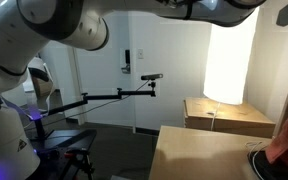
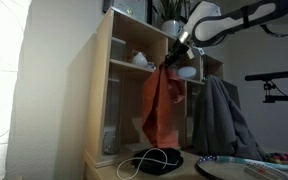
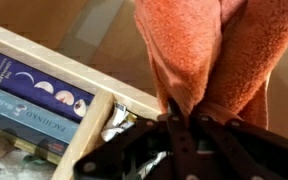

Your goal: Pick up the orange towel from the table, wipe the top shelf of the cabinet and put back on the table

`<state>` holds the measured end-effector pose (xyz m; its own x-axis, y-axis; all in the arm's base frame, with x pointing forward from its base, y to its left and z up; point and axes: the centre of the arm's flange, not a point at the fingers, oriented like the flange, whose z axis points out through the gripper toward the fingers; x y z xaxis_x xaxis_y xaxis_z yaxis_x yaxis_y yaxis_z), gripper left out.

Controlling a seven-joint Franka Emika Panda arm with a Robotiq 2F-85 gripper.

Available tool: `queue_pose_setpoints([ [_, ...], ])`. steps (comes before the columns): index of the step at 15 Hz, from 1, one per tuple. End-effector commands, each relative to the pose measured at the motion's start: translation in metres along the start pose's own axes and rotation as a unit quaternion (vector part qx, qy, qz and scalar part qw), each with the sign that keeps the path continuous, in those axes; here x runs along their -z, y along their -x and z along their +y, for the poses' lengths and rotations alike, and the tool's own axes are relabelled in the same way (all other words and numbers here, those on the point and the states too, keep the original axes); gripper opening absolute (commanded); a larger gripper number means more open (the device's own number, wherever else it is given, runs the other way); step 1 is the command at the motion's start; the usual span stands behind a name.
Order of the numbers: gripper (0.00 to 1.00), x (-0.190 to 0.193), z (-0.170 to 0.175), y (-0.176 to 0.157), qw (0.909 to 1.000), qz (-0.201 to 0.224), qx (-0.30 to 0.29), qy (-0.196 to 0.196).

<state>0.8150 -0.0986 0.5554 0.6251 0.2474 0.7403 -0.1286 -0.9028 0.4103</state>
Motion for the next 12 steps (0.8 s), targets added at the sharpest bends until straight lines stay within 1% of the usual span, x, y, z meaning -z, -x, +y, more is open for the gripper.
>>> queue_pose_setpoints([
  [1,0.02,0.002,0.012,-0.026,0.9999,0.015,0.002,0.004],
  [6,0.02,0.014,0.016,-0.031,0.998,0.054,-0.007,0.033],
  [9,0.02,0.027,0.022,-0.033,0.9943,0.095,-0.014,0.048],
  [12,0.02,0.036,0.027,-0.037,0.988,0.137,-0.024,0.066],
])
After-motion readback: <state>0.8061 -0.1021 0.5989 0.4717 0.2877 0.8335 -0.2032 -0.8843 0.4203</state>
